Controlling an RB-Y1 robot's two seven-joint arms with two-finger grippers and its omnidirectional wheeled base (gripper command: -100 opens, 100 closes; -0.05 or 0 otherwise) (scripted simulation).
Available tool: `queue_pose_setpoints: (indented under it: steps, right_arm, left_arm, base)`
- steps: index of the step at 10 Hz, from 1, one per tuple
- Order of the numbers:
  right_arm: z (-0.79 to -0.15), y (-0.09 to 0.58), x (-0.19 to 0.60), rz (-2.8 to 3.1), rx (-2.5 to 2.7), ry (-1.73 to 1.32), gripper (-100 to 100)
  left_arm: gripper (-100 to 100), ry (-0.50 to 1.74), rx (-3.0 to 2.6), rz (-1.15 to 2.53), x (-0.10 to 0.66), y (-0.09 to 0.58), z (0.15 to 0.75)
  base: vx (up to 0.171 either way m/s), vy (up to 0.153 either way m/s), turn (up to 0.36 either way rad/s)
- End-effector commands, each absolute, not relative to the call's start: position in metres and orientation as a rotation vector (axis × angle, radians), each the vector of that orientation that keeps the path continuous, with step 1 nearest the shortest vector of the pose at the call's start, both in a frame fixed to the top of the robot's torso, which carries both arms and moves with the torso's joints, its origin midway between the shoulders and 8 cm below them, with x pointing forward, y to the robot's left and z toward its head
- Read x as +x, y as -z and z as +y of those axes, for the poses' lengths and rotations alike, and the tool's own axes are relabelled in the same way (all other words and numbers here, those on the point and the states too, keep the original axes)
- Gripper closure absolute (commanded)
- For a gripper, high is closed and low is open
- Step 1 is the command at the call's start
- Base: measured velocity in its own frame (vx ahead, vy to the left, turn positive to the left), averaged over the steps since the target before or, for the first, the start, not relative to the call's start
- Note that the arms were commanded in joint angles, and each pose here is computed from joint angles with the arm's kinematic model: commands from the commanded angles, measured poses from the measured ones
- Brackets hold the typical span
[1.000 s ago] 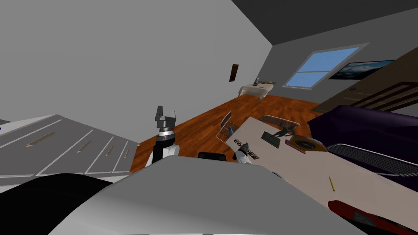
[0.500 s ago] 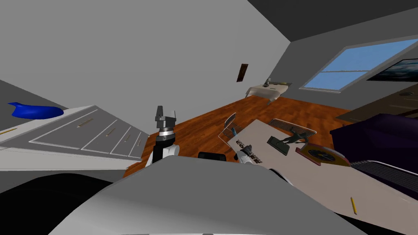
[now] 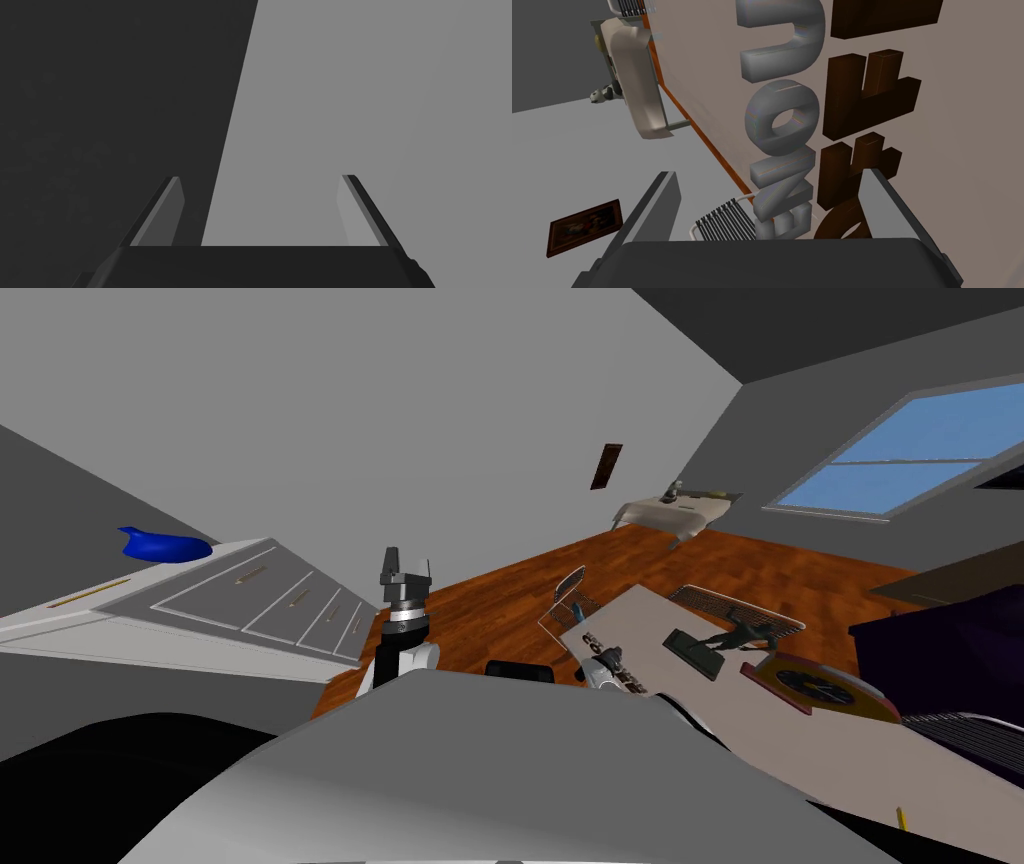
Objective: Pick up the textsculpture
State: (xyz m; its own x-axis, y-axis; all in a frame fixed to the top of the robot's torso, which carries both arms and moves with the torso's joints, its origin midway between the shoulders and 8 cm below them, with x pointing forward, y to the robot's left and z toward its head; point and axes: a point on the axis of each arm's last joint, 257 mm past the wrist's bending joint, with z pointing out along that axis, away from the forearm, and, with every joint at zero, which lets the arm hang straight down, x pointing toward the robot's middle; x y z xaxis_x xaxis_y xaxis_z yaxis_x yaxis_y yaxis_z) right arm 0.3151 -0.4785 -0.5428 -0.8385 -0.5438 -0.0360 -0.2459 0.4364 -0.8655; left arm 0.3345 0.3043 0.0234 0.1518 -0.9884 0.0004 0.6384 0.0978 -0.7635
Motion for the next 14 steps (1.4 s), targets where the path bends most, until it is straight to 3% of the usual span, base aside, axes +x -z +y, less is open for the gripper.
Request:
queue_pose_setpoints:
  steps: [1,5,6,10,11,12,14]
  right_arm:
    - [-0.48,0.542,0.314,2.387,-0.677,1.363,-100]
    - [-0.486,0.541,0.309,2.402,-0.64,1.376,-100]
    - [-0.487,0.542,0.309,2.403,-0.637,1.375,100]
    - [-0.486,0.542,0.308,2.405,-0.641,1.372,100]
    - [-0.485,0.543,0.308,2.406,-0.641,1.371,0]
    - [-0.48,0.542,0.314,2.387,-0.677,1.363,100]
    - [-0.472,0.542,0.321,2.366,-0.714,1.348,100]
  left_arm:
    - [0,1.322,-0.715,0.613,0.334,-0.023,0.304]
    - [0,1.322,-0.715,0.613,0.334,-0.023,0.304]
    - [0,1.322,-0.715,0.613,0.334,-0.023,0.304]
    - [0,1.322,-0.715,0.613,0.334,-0.023,0.304]
    - [0,1.322,-0.715,0.613,0.334,-0.023,0.304]
    - [0,1.322,-0.715,0.613,0.334,-0.023,0.304]
    - [0,1.322,-0.715,0.613,0.334,-0.023,0.304]
  base:
    - [-0.013,-0.008,-0.022]
    - [-0.02,-0.009,0.085]
    - [0.0,0.0,0.0]
    - [0.0,0.0,0.0]
    - [0.0,0.0,0.0]
    - [0.037,0.01,-0.225]
    - [0.043,0.023,-0.201]
